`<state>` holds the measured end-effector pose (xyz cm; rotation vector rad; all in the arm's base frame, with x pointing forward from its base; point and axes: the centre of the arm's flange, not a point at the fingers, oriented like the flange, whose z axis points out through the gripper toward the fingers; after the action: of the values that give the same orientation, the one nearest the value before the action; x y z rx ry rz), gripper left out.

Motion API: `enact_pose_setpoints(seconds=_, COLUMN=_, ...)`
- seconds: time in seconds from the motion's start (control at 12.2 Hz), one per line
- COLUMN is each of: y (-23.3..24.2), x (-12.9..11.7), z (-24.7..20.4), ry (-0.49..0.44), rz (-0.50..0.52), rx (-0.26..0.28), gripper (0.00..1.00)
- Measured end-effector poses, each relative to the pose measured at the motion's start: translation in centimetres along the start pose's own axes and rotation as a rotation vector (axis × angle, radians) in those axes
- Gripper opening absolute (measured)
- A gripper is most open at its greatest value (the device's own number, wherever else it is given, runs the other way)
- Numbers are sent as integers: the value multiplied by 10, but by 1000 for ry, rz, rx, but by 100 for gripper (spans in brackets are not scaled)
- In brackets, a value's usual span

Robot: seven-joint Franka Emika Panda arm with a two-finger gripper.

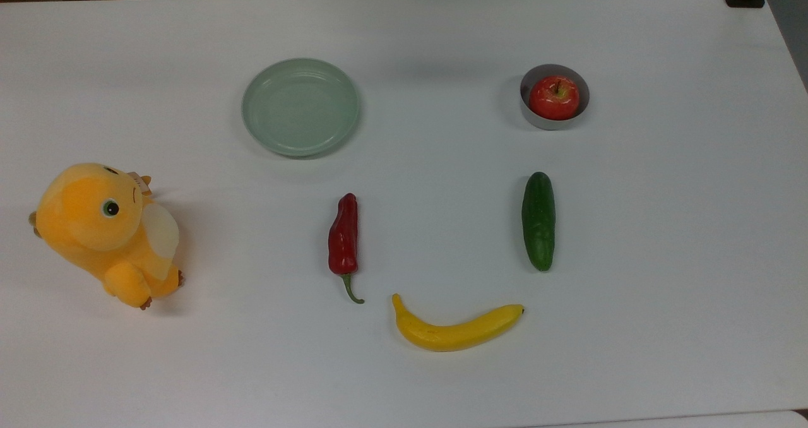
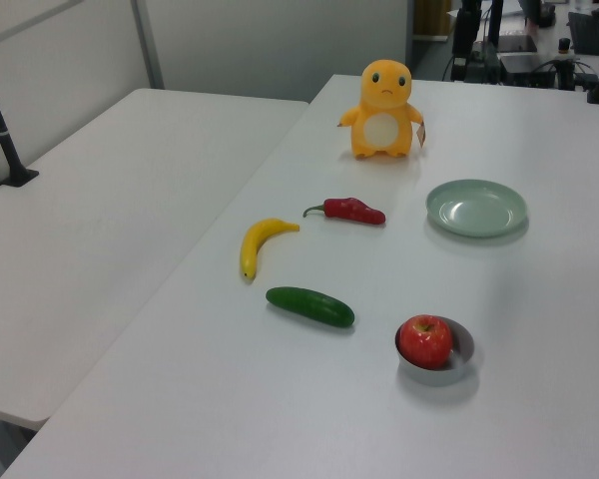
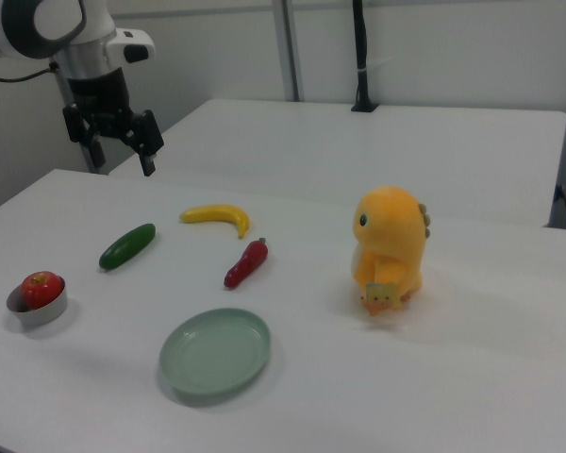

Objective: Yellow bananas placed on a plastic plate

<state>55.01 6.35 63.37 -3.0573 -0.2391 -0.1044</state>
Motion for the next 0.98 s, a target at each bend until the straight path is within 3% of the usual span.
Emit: enact_pose_setpoints(seconds=0.98, y=2, x=0, z=2, ry=-4, rz=3, rx=0, gripper=100)
